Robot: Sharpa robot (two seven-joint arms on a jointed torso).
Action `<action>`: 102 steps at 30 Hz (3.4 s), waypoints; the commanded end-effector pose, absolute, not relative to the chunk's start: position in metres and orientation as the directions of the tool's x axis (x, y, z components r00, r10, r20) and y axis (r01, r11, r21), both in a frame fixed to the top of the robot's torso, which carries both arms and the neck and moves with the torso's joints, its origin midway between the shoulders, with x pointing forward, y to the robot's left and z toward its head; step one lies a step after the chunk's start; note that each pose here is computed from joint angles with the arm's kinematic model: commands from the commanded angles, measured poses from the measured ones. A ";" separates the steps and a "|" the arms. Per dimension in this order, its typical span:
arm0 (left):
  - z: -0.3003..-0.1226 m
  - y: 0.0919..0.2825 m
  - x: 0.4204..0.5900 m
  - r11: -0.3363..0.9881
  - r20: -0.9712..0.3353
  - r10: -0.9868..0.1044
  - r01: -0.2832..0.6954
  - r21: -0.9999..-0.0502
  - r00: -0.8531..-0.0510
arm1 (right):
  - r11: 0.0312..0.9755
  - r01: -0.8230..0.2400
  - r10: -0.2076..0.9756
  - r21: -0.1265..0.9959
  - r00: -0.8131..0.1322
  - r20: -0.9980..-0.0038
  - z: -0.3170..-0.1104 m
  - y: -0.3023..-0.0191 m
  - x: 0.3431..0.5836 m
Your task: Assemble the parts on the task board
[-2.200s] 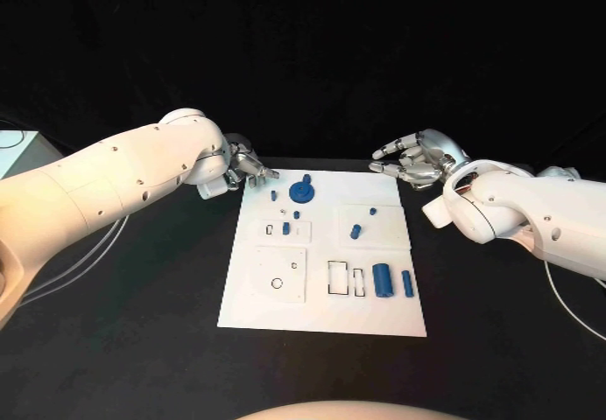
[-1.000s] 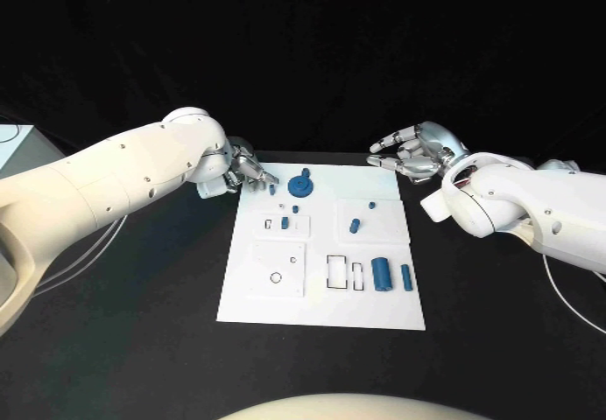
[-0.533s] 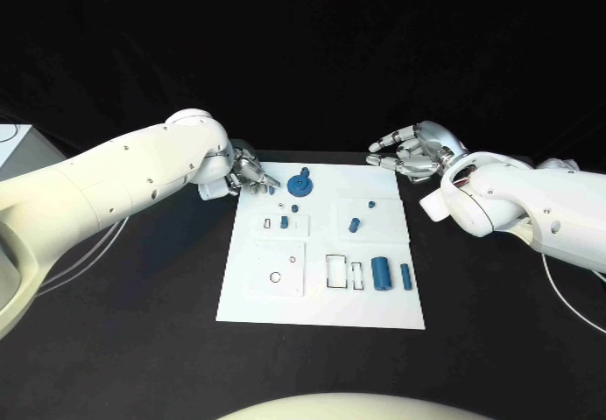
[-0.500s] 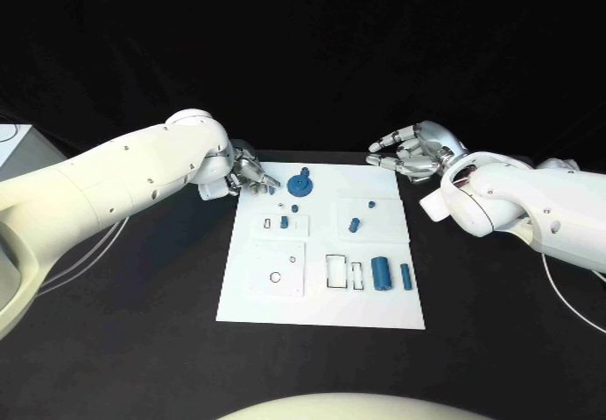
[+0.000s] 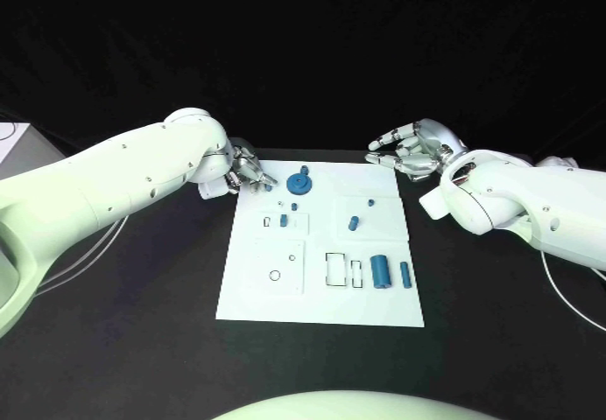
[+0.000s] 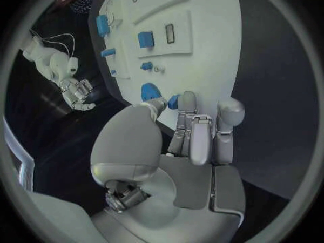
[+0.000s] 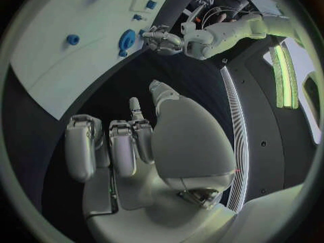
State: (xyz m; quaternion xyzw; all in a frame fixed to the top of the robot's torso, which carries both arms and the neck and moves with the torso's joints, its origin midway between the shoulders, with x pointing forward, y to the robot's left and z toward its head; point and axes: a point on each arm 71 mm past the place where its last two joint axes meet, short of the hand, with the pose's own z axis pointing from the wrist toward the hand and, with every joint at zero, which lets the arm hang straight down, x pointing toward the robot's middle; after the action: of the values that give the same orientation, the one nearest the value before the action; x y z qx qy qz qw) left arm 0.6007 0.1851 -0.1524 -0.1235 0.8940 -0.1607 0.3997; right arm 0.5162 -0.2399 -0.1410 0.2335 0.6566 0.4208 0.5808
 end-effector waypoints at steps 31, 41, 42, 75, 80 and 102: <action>-0.147 0.195 0.575 0.816 -0.581 -0.515 -0.153 -0.557 -0.630 | 0.551 -0.167 0.780 0.818 -0.244 -0.576 -0.143 -0.242 0.517; -0.149 0.201 0.549 0.857 -0.654 -0.439 -0.067 -0.512 -0.616 | 0.553 -0.163 0.781 0.817 -0.242 -0.576 -0.143 -0.244 0.516; -0.150 0.201 0.547 0.859 -0.657 -0.433 -0.062 -0.508 -0.617 | 0.553 -0.163 0.781 0.817 -0.241 -0.576 -0.143 -0.244 0.516; -0.177 0.189 0.519 0.903 -0.711 -0.262 0.095 -0.419 -0.653 | 0.554 -0.162 0.780 0.817 -0.242 -0.577 -0.143 -0.245 0.517; -0.180 0.188 0.520 0.906 -0.706 -0.240 0.107 -0.409 -0.666 | 0.554 -0.163 0.780 0.817 -0.242 -0.577 -0.143 -0.245 0.517; -0.183 0.185 0.522 0.910 -0.679 -0.203 0.121 -0.398 -0.705 | 0.553 -0.163 0.780 0.817 -0.243 -0.577 -0.144 -0.244 0.517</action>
State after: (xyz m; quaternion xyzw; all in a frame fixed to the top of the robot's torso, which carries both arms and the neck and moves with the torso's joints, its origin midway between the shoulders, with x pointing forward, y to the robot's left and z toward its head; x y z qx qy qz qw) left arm 0.5236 0.1882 -0.1815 -0.0373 0.8942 -0.2081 0.3947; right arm 0.5169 -0.2455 -0.1437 0.2356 0.6688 0.4110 0.5729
